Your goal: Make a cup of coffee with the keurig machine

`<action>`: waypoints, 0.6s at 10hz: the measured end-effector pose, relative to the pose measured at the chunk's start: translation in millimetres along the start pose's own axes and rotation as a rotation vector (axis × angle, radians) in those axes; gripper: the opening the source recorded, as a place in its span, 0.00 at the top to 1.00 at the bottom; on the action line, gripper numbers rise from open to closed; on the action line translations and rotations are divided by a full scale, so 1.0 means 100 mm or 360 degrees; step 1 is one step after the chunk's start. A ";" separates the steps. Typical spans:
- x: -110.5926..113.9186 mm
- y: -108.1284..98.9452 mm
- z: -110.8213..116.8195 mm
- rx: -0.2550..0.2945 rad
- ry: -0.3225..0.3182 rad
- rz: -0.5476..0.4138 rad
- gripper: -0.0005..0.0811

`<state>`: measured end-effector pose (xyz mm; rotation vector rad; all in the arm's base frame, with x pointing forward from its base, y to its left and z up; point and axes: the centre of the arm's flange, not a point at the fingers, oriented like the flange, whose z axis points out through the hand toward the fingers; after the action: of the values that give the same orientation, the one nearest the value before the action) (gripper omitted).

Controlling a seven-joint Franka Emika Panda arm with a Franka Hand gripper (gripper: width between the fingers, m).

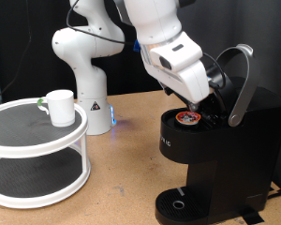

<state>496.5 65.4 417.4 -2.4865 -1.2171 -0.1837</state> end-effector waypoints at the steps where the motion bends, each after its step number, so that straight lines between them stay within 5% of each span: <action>1: -0.01 0.00 -0.09 -0.0011 0.0032 0.0008 0.01; 6: -0.06 -0.01 -0.27 -0.0037 0.0102 -0.0009 0.01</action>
<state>493.4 51.1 440.4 -2.4777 -1.2027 -0.2782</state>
